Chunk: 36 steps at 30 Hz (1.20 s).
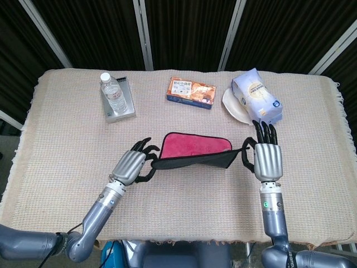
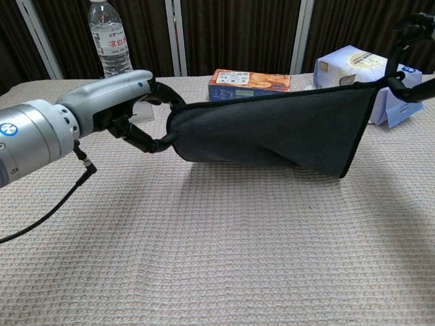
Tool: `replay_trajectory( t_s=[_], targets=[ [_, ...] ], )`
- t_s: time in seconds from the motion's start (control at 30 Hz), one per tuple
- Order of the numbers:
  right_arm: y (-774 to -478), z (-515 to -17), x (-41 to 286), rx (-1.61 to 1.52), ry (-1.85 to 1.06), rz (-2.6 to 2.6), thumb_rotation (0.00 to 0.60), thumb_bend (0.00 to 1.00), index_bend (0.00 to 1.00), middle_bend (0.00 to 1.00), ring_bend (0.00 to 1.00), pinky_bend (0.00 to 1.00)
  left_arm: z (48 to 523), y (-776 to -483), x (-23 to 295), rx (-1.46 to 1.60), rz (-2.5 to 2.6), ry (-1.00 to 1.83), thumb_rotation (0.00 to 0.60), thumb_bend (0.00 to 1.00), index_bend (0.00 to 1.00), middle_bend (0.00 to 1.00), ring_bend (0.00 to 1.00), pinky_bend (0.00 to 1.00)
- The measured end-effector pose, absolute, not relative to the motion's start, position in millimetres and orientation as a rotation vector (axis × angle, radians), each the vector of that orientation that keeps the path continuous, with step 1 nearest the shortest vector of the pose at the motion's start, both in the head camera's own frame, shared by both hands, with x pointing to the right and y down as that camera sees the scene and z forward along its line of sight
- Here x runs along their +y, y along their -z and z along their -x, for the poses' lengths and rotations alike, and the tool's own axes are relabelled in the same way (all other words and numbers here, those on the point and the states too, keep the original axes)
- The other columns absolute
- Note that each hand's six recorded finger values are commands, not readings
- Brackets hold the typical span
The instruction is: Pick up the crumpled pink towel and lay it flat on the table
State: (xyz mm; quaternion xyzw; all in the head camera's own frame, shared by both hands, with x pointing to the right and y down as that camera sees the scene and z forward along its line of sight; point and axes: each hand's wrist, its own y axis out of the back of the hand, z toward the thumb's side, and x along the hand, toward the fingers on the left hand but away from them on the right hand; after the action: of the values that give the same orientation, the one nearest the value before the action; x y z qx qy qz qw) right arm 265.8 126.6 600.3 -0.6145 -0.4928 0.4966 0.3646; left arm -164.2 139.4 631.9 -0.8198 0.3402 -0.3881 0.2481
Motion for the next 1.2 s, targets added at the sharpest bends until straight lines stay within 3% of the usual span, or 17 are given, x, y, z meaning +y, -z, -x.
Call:
replay_trajectory(
  t_s=[0.43, 1.2],
  targets=[
    [-607, -281, 158, -1.243, -1.315, 1.610, 0.600, 0.48, 0.58, 0.12, 0.00, 0.00, 166, -632, 168, 0.904, 2.263, 1.042, 0.600, 0.53, 0.59, 0.22, 0.02, 0.10],
    [-633, -271, 203, -1.140, -1.350, 1.697, 0.600, 0.48, 0.58, 0.12, 0.00, 0.00, 173, -642, 189, 0.871, 2.274, 1.077, 0.600, 0.53, 0.59, 0.22, 0.02, 0.10]
  ],
)
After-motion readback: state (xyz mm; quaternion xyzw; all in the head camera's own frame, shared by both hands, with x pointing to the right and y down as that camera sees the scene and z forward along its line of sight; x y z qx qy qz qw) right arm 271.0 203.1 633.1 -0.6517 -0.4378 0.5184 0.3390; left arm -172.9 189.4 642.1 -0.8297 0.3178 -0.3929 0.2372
